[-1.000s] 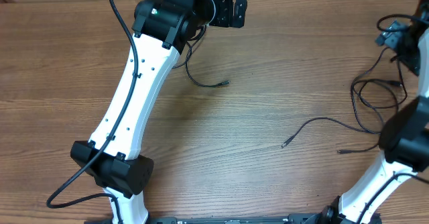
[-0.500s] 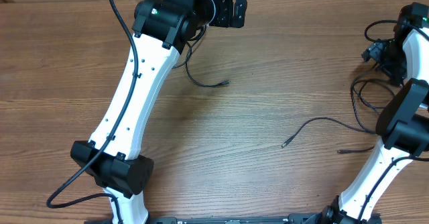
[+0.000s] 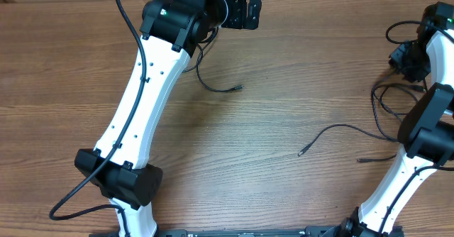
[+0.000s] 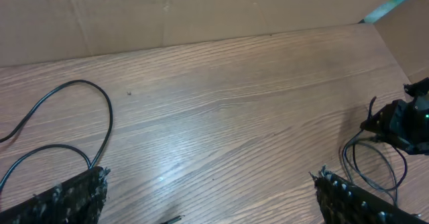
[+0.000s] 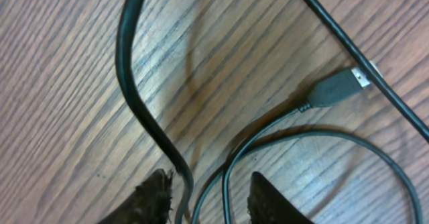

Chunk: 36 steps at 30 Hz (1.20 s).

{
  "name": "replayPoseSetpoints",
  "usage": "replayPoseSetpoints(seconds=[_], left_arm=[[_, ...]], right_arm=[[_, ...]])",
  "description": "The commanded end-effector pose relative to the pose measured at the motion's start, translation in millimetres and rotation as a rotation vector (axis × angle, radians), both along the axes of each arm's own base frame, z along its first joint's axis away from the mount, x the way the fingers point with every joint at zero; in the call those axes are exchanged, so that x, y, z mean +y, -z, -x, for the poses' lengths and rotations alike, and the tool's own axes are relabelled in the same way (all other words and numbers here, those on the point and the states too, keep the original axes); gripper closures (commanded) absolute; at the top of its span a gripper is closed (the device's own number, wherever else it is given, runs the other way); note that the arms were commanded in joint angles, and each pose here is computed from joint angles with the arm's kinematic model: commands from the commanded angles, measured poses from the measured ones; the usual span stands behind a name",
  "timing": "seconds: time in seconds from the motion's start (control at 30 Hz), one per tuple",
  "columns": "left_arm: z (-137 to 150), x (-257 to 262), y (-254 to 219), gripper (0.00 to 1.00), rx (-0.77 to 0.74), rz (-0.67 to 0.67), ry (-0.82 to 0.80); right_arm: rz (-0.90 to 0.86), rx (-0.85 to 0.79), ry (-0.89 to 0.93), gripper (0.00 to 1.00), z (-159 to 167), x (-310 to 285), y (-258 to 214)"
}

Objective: Untangle cables

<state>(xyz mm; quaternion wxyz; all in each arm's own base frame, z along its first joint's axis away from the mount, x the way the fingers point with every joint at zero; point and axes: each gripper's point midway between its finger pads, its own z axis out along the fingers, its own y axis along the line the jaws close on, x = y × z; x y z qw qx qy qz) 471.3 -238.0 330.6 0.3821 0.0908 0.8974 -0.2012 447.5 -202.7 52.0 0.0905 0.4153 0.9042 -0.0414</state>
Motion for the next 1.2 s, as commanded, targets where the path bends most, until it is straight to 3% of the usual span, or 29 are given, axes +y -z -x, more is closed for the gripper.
replayPoseSetpoints(seconds=[0.0,0.07,0.13,0.23,0.5,0.8,1.03,1.17], left_arm=[[-1,2,-2,0.01,-0.014,-0.012,0.003],[-1,2,-2,0.00,-0.014,-0.012,0.003],[-1,2,-2,0.00,-0.014,-0.012,0.002],[-1,2,-2,0.00,-0.014,-0.012,0.002],[-1,2,-2,0.00,-0.015,-0.012,0.002],[-1,2,-2,0.01,-0.015,-0.012,0.002],[-4,1,6,0.01,0.001,-0.019,0.002],[-7,-1,19,0.00,0.030,-0.031,0.003]], right_arm=[[-0.014,0.037,0.001,0.64,10,4,18],[-0.019,0.050,0.001,0.65,15,6,31],[-0.021,0.053,0.000,0.75,17,7,37],[-0.019,0.048,0.000,0.96,16,7,37],[-0.058,-0.045,-0.089,0.96,-9,13,7],[0.057,-0.290,-0.110,0.96,-44,0,-138],[0.071,-0.644,-0.275,0.96,-63,36,-274],[0.127,-0.839,-0.340,0.96,-57,59,-352]])
